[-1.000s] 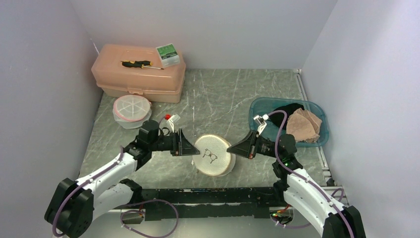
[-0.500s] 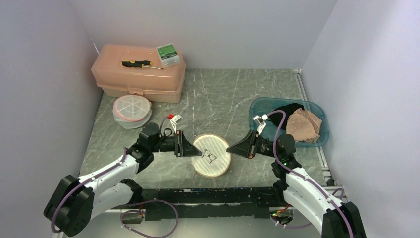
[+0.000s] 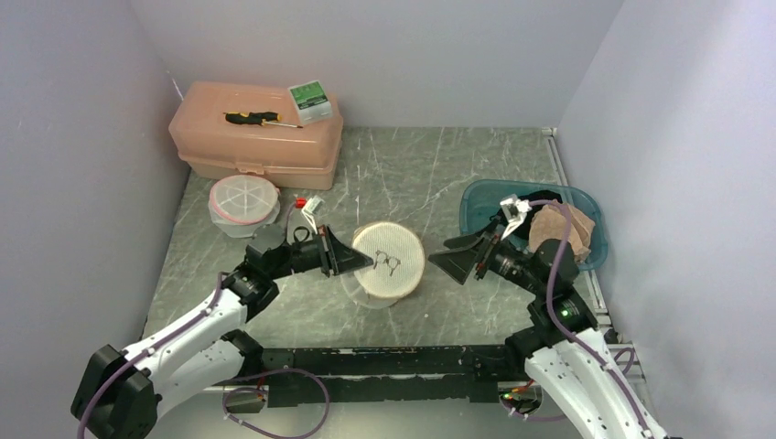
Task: Unzip the laundry bag and remove the bra
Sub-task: Unzip the laundry bag at the center of the board.
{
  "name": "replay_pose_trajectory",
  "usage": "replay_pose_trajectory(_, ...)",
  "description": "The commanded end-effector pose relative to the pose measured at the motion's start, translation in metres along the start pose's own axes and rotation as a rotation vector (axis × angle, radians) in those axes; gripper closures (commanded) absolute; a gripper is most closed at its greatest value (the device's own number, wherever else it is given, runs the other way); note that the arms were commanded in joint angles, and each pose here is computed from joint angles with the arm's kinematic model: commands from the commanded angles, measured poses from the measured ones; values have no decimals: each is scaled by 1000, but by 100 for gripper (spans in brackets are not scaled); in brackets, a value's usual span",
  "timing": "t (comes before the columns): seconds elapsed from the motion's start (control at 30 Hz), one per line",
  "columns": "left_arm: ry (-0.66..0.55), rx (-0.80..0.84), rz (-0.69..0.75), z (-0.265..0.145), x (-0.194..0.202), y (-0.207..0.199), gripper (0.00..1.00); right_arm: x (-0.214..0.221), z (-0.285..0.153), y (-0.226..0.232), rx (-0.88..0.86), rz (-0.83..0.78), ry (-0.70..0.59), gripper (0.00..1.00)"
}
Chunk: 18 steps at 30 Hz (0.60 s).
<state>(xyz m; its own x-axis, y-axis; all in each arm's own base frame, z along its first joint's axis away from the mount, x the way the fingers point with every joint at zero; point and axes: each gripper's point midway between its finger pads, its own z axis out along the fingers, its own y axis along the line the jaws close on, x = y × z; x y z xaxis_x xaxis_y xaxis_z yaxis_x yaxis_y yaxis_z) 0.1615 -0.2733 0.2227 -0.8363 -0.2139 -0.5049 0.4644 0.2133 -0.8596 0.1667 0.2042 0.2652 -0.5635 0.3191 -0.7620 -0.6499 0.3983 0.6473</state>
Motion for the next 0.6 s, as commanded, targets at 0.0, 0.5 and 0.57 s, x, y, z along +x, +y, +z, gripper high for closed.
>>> replay_pose_trajectory(0.0, -288, 29, 7, 8, -65, -32, 97, -25, -13, -6, 166, -63, -89, 0)
replay_pose_trajectory(0.5, -791, -121, -216, 56, -85, 14, 97, -52, -31, -89, 682, -57, -257, 0)
replay_pose_trajectory(0.57, -813, -184, -247, 55, -74, 37, 97, -43, -27, -92, 684, -77, -225, 0)
